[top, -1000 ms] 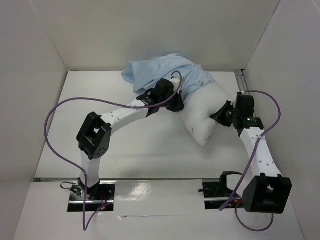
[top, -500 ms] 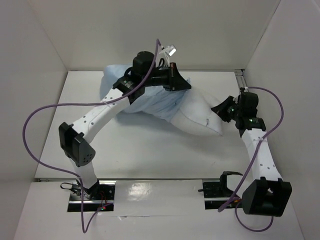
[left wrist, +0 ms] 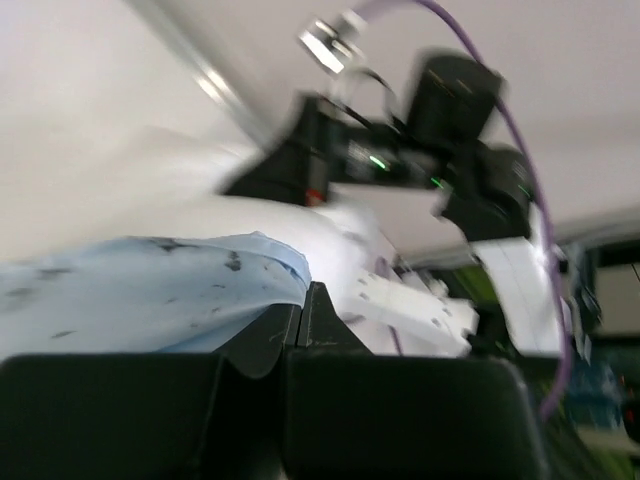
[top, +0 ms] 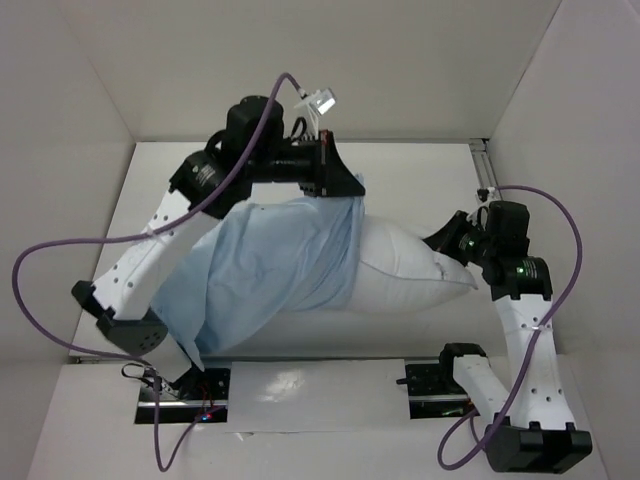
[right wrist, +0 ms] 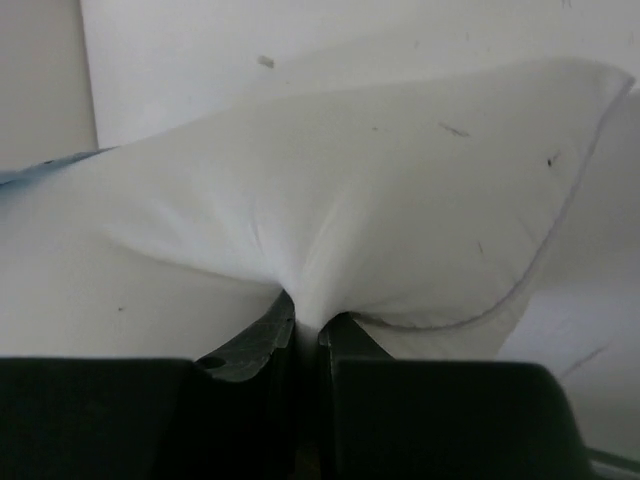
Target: Put the pillow into the pillowcase
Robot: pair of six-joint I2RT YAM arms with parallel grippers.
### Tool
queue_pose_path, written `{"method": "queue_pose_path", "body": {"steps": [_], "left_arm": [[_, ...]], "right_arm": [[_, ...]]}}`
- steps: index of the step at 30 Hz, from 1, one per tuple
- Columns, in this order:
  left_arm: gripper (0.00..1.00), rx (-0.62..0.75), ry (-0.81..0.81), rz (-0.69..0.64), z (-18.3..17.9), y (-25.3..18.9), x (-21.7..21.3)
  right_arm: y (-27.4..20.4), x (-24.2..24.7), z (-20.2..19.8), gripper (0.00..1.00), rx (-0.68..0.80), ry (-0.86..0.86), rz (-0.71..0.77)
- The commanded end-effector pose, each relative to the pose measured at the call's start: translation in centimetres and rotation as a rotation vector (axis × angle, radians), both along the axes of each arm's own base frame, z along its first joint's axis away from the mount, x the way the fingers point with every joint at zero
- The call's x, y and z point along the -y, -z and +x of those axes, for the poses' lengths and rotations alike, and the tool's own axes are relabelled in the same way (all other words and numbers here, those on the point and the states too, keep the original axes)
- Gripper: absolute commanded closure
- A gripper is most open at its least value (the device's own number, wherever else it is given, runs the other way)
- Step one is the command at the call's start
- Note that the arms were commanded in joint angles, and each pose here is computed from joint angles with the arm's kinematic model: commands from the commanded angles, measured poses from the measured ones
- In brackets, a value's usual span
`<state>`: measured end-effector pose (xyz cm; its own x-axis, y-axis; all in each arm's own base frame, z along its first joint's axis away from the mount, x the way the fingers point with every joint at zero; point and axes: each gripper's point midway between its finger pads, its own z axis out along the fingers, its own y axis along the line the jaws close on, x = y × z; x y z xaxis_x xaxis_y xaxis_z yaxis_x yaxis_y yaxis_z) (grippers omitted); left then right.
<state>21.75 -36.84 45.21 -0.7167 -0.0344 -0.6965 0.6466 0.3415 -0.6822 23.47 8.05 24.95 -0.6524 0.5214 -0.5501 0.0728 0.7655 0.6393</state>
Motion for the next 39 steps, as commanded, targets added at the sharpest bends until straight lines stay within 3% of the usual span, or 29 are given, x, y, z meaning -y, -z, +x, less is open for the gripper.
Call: {"method": "queue_pose_path", "body": {"steps": [1,2,4,5,6,7,8,9,12,13,14,16,17,22,24,30,31,33,36,39], "left_arm": [[1.0,0.06,-0.194,-0.026,10.7,-0.6,-2.0],[1.0,0.066,-0.219,-0.03,12.2,-1.2,-2.4],[1.0,0.037,-0.227,0.035,15.4,1.8,-2.3],[1.0,0.009,-0.269,0.072,19.0,4.3,-2.3],[0.9,0.025,-0.279,0.114,20.6,6.1,-2.4],[0.73,0.013,-0.307,0.153,22.0,7.9,-2.7],[0.68,-0.024,-0.318,0.215,23.2,11.0,-3.0],[0.63,0.011,-0.31,0.247,23.2,11.2,-3.4],[0.36,0.097,-0.281,0.355,20.4,11.6,-3.2],[0.14,0.14,-0.318,0.387,19.7,10.9,-3.5],[0.07,0.198,-0.416,0.455,19.4,10.3,-4.2],[0.02,0.296,-0.503,0.444,18.0,7.1,-5.9],[0.0,0.324,-0.559,0.447,17.9,6.2,-6.6],[0.0,0.349,-0.756,0.496,17.5,4.6,-10.5],[0.07,0.347,-0.787,0.504,16.8,4.6,-11.2],[0.29,0.136,-0.836,0.734,11.0,13.0,-12.7],[0.29,0.097,-0.819,0.816,9.8,16.6,-13.3],[0.37,0.026,-0.87,0.813,8.9,18.6,-14.2],[0.38,0.051,-0.859,0.79,9.1,19.5,-14.0],[0.27,0.084,-0.857,0.775,10.4,19.2,-13.3]], "right_arm": [[2.5,-0.1,-1.0,1.0,-0.105,-0.024,-0.015],[2.9,-0.1,-0.8,1.0,-0.125,-0.024,-0.014],[3.1,-0.2,0.6,1.0,-0.123,-0.031,-0.008],[3.9,-0.2,1.8,0.93,-0.16,-0.014,0.014],[3.2,-0.8,3.5,0.83,-0.109,-0.038,0.049],[3.4,-0.7,4.7,0.72,-0.108,-0.031,0.07],[5.0,-0.6,6.2,0.61,-0.163,-0.022,0.099],[4.9,-0.3,7.8,0.43,-0.159,0.007,0.136],[5.6,1.4,12.3,0.36,-0.153,0.085,0.197],[5.5,1.8,13.5,0.32,-0.131,0.1,0.205],[6.0,1.9,14.4,0.31,-0.141,0.106,0.214],[5.3,2.9,15.9,0.27,-0.114,0.152,0.207],[4.9,3.5,16.3,0.21,-0.098,0.173,0.198],[2.2,7.4,15.9,0.14,-0.022,0.313,0.119],[-0.8,8.8,14.7,0.09,0.074,0.372,0.06],[-8.7,8.8,9.2,0.07,0.364,0.337,-0.12],[-8.8,8.8,8.6,0.09,0.374,0.32,-0.155],[-7.9,7.6,7.7,0.1,0.347,0.289,-0.165],[-6.7,7.2,7.0,0.1,0.329,0.259,-0.199],[-4.2,6.8,7.3,0.04,0.24,0.212,-0.207]]}}
